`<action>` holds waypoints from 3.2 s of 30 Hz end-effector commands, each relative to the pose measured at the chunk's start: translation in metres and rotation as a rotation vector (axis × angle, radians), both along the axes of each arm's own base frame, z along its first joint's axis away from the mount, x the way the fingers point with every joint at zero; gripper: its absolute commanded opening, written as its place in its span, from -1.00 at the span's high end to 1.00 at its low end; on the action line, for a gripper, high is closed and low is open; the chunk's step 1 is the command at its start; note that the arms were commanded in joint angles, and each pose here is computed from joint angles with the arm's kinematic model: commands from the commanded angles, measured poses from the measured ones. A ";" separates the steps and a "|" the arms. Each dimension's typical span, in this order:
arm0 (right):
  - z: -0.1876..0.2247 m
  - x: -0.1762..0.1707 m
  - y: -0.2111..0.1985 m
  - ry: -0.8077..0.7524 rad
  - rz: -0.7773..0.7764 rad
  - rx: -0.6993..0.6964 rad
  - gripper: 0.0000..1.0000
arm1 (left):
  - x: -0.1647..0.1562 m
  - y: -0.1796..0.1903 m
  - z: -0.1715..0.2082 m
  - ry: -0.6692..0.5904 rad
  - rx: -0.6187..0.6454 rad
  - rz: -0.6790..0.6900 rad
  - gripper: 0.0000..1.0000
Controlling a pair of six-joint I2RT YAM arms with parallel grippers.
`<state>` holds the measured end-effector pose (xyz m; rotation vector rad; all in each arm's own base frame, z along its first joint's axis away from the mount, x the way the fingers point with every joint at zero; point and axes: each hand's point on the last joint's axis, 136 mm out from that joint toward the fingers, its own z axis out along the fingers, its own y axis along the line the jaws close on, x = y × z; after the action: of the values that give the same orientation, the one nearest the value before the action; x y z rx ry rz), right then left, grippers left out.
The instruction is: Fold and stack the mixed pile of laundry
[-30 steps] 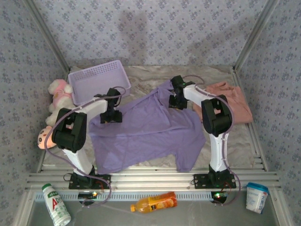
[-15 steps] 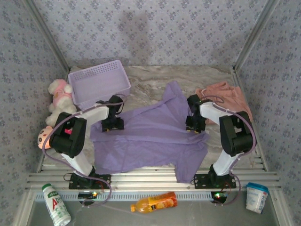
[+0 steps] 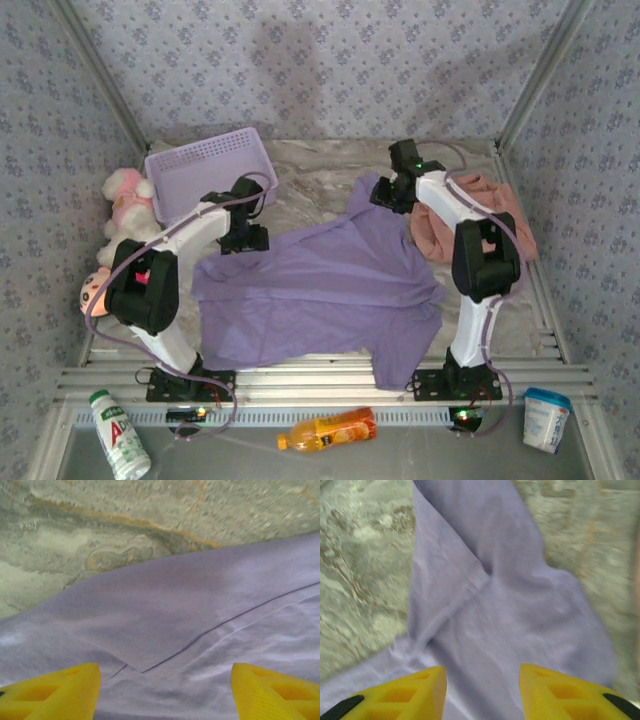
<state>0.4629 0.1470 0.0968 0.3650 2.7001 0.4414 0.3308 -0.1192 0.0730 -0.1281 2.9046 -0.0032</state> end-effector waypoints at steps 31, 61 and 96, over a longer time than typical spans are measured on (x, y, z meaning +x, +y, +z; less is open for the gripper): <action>-0.059 0.061 0.040 0.037 -0.211 0.333 0.56 | -0.023 -0.004 -0.018 0.056 -0.072 0.025 -0.99; 0.018 0.036 0.018 -0.102 0.017 0.252 0.16 | -0.044 0.040 0.009 0.036 0.070 0.044 -0.63; -0.067 -0.045 -0.039 0.133 -0.066 0.142 0.18 | -0.021 0.076 -0.004 0.071 0.132 0.126 1.00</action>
<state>0.4222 0.1132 0.0323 0.5371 2.7618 0.6471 0.3087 -0.0506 0.0524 -0.3127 2.9640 0.1808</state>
